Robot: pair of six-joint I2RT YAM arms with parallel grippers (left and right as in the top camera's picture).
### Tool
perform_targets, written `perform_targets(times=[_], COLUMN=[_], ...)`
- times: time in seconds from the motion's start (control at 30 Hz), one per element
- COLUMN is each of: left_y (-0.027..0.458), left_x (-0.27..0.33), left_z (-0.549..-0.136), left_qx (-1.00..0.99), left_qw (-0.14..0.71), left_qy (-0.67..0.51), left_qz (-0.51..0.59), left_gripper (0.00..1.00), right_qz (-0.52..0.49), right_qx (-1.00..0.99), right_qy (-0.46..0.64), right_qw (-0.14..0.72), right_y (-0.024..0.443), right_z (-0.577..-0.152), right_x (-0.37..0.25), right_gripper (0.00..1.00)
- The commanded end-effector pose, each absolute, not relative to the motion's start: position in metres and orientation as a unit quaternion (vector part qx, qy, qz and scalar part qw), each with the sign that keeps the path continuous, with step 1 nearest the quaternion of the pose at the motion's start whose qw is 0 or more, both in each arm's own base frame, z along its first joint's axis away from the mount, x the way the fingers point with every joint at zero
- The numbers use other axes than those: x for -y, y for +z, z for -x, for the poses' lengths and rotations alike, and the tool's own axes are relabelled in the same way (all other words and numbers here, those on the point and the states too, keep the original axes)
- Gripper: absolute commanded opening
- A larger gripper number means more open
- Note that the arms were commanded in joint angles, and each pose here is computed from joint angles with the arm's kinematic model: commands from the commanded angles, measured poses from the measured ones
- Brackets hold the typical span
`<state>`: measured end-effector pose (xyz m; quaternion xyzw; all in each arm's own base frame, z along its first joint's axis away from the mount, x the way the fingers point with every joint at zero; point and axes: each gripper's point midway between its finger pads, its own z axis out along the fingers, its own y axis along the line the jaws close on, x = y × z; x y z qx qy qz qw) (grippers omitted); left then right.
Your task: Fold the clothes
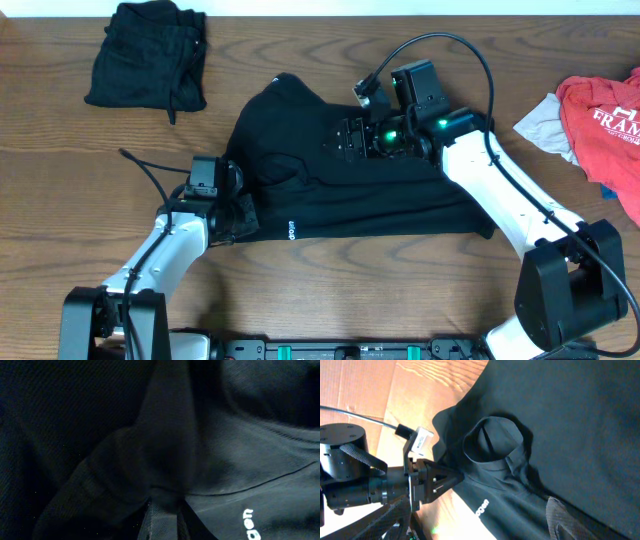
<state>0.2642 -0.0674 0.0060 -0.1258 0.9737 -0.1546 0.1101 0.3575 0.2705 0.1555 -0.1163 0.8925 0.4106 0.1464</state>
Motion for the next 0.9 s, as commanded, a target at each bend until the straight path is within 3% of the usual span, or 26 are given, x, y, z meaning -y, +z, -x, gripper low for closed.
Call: perform_targets(times=[0.0,0.13,0.3,0.37,0.5,0.67,0.8,0.87], left_y=[0.003,0.001,0.016,0.028,0.049,0.062,0.069,0.074], left_x=[0.046,0.029,0.027,0.025,0.018,0.002,-0.02,-0.027], left_z=[-0.262,-0.252,-0.253,-0.255,-0.257,-0.245,-0.234,-0.23], left_qx=[-0.974,-0.973,-0.971,-0.968,-0.961,-0.945,-0.923,-0.915], left_qw=[0.102,0.086,0.106,0.129,0.167,0.182,0.195,0.203], left_qy=[-0.114,-0.085,-0.089,-0.088,-0.079,-0.045,0.002,0.015], left_qz=[0.167,0.195,0.196,0.196,0.206,0.268,0.331,0.349], left_gripper=[0.19,0.18,0.31,0.39,0.53,0.54,0.59,0.71], right_qz=[0.112,0.106,0.126,0.155,0.237,0.316,0.355,0.373], right_qx=[-0.894,-0.898,-0.891,-0.889,-0.897,-0.897,-0.883,-0.878], right_qy=[0.406,0.397,0.403,0.394,0.3,0.136,0.125,0.121], right_qw=[0.15,0.159,0.166,0.174,0.222,0.278,0.281,0.273], right_y=[0.157,0.156,0.159,0.158,0.141,0.123,0.108,0.095], right_z=[-0.36,-0.365,-0.361,-0.355,-0.353,-0.357,-0.356,-0.358], right_x=[-0.273,-0.271,-0.284,-0.291,-0.295,-0.29,-0.305,-0.31], right_gripper=[0.84,0.84,0.83,0.79,0.76,0.68,0.66,0.66])
